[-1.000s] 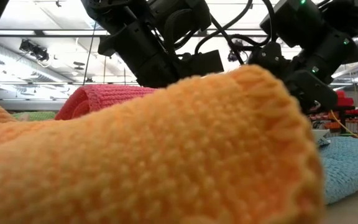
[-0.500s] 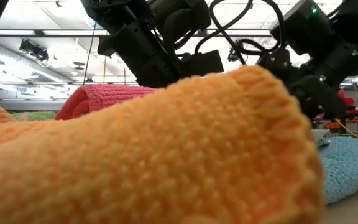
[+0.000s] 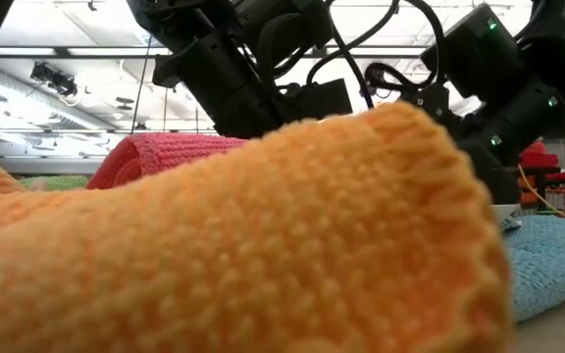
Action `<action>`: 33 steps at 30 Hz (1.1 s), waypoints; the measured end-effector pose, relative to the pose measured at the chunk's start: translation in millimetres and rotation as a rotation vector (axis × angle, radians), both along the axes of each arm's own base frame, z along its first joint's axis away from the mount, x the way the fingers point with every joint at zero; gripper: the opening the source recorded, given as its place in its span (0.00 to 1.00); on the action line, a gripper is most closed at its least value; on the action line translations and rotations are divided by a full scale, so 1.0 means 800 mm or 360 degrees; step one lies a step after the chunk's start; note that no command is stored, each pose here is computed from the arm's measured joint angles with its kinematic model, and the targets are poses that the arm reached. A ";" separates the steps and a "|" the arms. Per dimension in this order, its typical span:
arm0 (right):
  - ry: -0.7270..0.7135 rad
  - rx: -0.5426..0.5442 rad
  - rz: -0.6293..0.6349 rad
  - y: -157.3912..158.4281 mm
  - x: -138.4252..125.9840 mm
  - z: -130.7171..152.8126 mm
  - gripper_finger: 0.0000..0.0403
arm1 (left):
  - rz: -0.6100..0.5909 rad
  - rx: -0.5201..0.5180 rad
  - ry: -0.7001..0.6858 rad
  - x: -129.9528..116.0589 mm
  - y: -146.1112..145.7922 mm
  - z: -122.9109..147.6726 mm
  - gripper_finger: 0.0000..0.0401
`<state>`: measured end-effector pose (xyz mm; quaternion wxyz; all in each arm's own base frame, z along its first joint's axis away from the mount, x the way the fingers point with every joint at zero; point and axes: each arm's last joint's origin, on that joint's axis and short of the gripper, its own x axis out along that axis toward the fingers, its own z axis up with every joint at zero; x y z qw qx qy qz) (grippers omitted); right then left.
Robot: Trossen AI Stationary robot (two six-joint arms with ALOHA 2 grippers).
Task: Fold microfiber towels
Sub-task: Fold the top blue towel
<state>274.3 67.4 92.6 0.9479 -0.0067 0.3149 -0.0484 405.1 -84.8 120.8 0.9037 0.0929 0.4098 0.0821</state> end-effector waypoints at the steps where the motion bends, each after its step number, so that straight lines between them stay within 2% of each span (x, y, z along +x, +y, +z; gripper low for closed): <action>1: -0.0024 -0.0012 0.0005 0.000 0.000 0.005 0.54 | -0.0001 0.0000 -0.0005 0.000 0.000 0.000 0.46; 10: -0.0059 -0.0006 -0.0037 -0.004 -0.012 0.045 0.54 | -0.0073 0.0048 -0.0178 0.013 0.005 0.009 0.45; 22: 0.0118 0.0073 -0.0164 -0.011 -0.037 0.063 0.54 | -0.0031 0.0061 -0.0458 0.034 0.033 0.023 0.43; 25: 0.0145 0.0078 -0.0162 -0.012 -0.042 0.066 0.54 | -0.0086 0.0006 -0.0519 0.040 0.032 0.011 0.43; 33: 0.0207 0.0135 -0.0209 -0.013 -0.046 0.062 0.54 | -0.0106 0.0021 -0.0635 0.047 0.036 0.006 0.43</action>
